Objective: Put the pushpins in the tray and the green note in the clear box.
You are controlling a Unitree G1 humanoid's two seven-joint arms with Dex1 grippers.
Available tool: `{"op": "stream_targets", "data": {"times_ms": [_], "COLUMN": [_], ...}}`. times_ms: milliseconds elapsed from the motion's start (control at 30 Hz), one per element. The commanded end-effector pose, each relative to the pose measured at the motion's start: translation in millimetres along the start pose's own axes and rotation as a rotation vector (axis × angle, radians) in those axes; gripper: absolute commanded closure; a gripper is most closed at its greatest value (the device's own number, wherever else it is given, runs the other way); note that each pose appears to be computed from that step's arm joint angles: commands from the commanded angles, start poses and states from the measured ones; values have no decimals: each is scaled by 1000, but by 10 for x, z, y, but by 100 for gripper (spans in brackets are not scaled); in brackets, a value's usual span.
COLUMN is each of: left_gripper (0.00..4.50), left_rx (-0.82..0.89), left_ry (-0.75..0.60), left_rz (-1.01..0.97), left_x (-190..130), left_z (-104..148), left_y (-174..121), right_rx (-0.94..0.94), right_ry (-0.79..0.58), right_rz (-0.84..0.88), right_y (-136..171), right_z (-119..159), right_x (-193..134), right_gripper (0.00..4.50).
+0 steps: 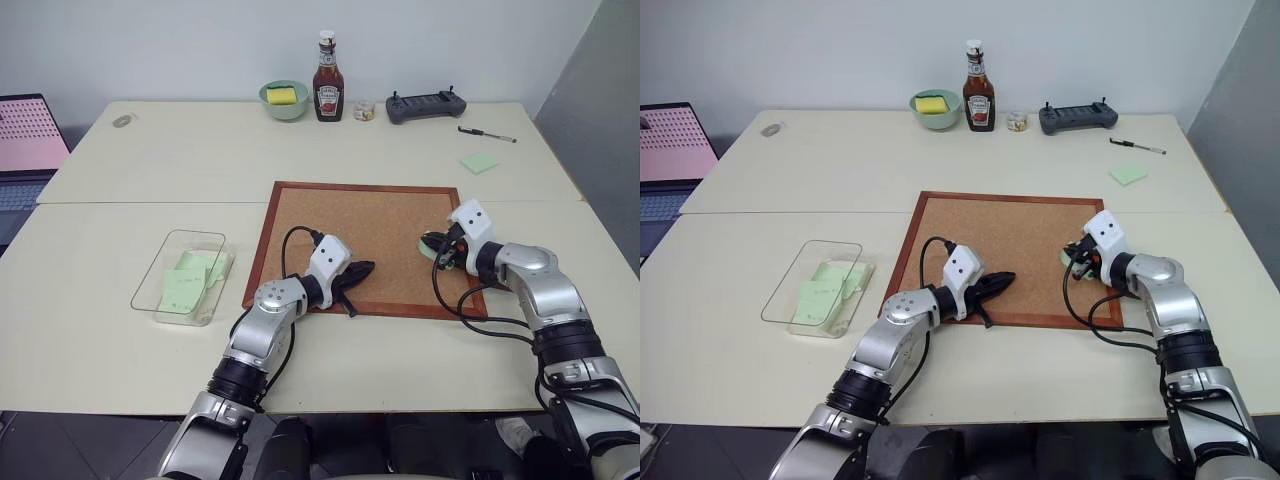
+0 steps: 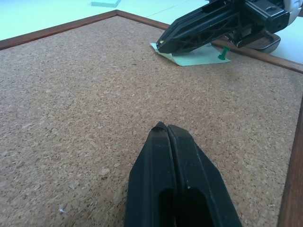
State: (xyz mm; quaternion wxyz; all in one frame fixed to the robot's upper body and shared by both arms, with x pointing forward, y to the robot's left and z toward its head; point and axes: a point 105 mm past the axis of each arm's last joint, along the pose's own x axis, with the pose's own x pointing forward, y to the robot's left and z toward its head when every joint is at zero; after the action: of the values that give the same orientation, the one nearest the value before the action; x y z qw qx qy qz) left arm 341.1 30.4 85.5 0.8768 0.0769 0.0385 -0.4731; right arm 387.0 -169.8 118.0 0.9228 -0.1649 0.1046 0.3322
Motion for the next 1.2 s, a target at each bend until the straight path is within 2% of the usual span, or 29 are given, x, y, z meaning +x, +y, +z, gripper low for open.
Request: {"op": "stream_targets", "data": {"times_ms": [33,400,533,733,900,1000,1200], "left_gripper": [450,450,450,450,450,450,450], "left_rx": [-17,-16,-16,-12,-6,-2,3], "left_ry": [51,53,53,55,54,53,48], "left_rz": [-14,-3,3,6,9,8,10], "left_x": [-3,7,8,9,21,31,46], "left_z": [-149,-157,-159,-172,-165,-161,-146], "left_y": [-59,-62,-53,-44,-14,-9,-4], "right_rx": [-33,-30,-45,-120,-175,-187,-179], "right_ry": [-105,-143,-134,-11,179,240,272], "right_rz": [-18,-46,-129,-167,-166,-147,-152], "right_y": [-58,-141,-331,-448,-468,-430,-430], "right_z": [310,458,483,265,-59,-189,-305], "right_x": [-99,-253,-525,-893,-1183,-1230,-1198], "right_gripper": [448,448,448,448,448,448,448]}}
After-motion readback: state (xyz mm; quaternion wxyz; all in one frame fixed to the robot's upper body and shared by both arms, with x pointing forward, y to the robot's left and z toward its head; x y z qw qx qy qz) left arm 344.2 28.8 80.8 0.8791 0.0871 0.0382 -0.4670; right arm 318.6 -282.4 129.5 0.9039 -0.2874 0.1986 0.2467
